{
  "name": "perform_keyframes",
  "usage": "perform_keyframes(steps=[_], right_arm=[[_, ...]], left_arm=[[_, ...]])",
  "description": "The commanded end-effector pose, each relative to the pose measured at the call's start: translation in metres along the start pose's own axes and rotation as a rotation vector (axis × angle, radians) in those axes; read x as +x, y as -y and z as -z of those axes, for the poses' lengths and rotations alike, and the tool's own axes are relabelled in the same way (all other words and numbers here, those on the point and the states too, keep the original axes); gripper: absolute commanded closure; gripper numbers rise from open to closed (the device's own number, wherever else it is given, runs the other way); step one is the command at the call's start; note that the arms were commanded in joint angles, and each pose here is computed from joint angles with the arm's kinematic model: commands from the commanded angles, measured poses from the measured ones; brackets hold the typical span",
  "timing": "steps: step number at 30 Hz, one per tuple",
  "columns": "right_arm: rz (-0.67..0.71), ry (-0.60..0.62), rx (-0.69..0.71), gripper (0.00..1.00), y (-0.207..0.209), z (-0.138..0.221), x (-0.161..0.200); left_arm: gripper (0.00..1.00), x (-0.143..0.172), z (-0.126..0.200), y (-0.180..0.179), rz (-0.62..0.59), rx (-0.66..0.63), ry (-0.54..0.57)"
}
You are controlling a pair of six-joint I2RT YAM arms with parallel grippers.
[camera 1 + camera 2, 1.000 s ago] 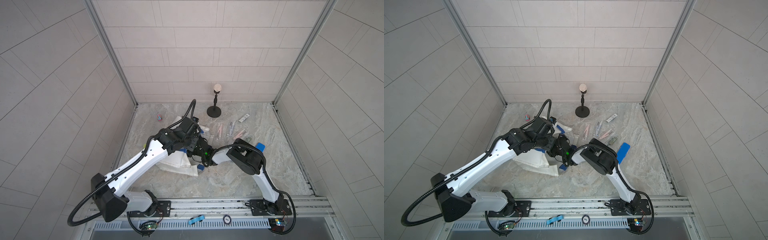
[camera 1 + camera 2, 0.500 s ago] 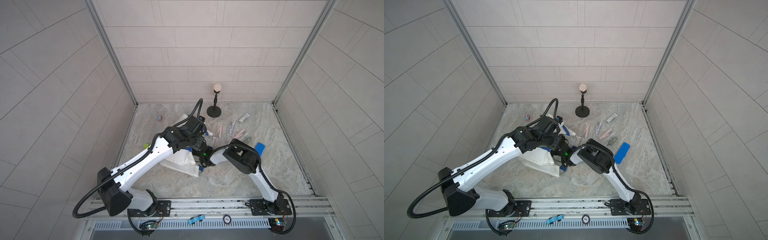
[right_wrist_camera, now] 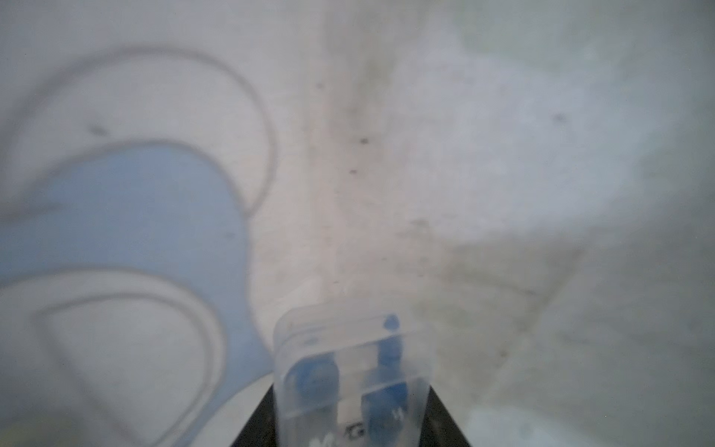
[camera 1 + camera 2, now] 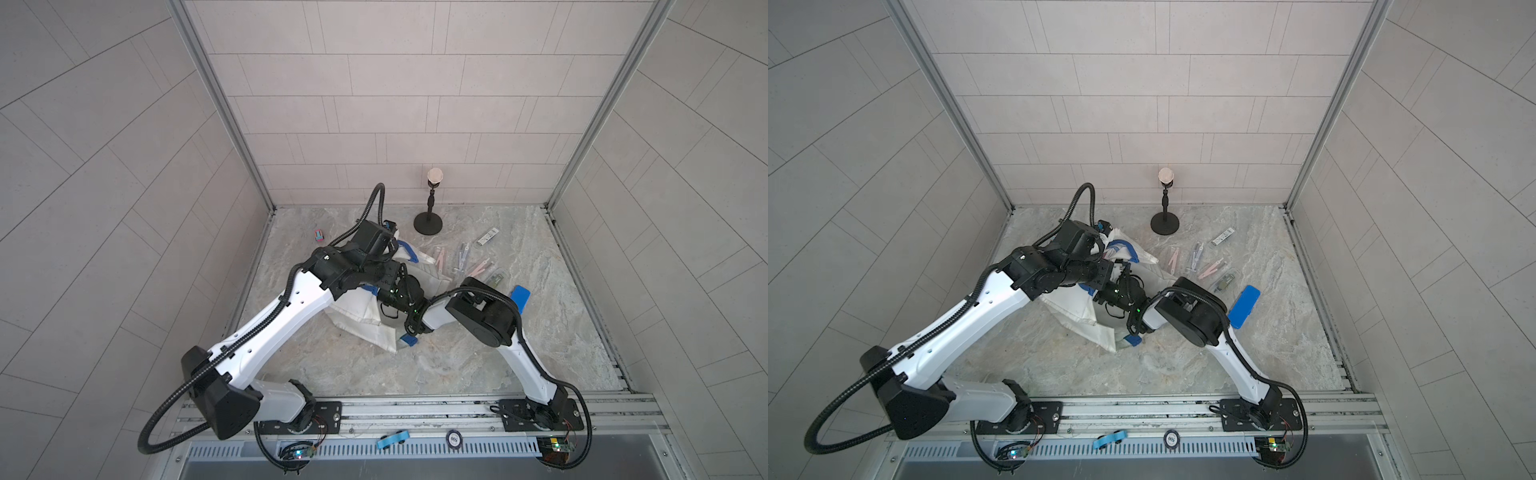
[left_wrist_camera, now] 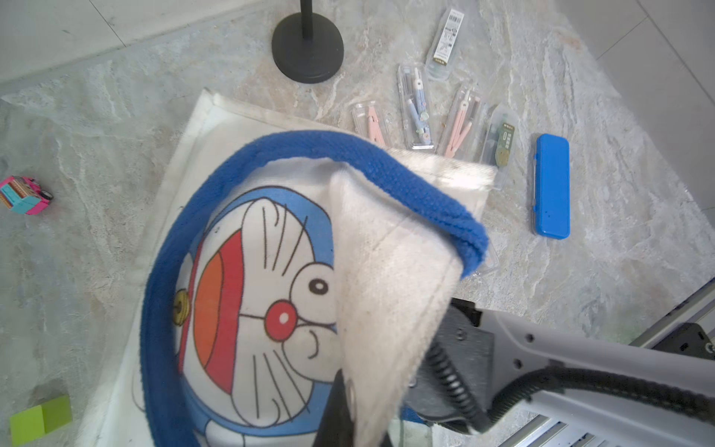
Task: Take out the compass set from the canvas bag
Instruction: Pick up the compass set from the canvas bag.
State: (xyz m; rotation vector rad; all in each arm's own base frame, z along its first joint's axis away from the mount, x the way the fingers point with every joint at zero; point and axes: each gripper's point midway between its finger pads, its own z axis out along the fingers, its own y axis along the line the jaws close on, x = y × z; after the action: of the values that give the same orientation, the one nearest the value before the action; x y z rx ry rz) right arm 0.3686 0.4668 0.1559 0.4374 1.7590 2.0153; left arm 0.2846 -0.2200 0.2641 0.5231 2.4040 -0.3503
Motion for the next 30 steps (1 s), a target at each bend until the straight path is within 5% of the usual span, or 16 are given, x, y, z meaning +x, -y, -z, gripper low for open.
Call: perform_keyframes(steps=[1, 6, 16, 22, 30], right_arm=[[0.035, 0.042, -0.086, 0.68, -0.042, 0.014, -0.010], [0.045, 0.071, -0.020, 0.84, -0.035, 0.031, -0.014], [0.050, 0.085, 0.052, 0.87, -0.025, 0.051, -0.013], [0.083, 0.114, 0.078, 0.87, -0.061, 0.076, -0.017], [0.318, 0.103, 0.386, 0.86, -0.119, 0.124, -0.019]], left_arm=[[1.00, -0.008, 0.024, -0.005, 0.003, 0.018, 0.047], [1.00, -0.001, 0.027, -0.018, 0.012, -0.012, 0.041], [1.00, -0.003, 0.024, -0.034, 0.038, -0.080, 0.056], [1.00, -0.012, 0.019, -0.046, 0.070, -0.115, 0.093], [1.00, -0.029, 0.018, -0.069, 0.141, -0.119, 0.157]])
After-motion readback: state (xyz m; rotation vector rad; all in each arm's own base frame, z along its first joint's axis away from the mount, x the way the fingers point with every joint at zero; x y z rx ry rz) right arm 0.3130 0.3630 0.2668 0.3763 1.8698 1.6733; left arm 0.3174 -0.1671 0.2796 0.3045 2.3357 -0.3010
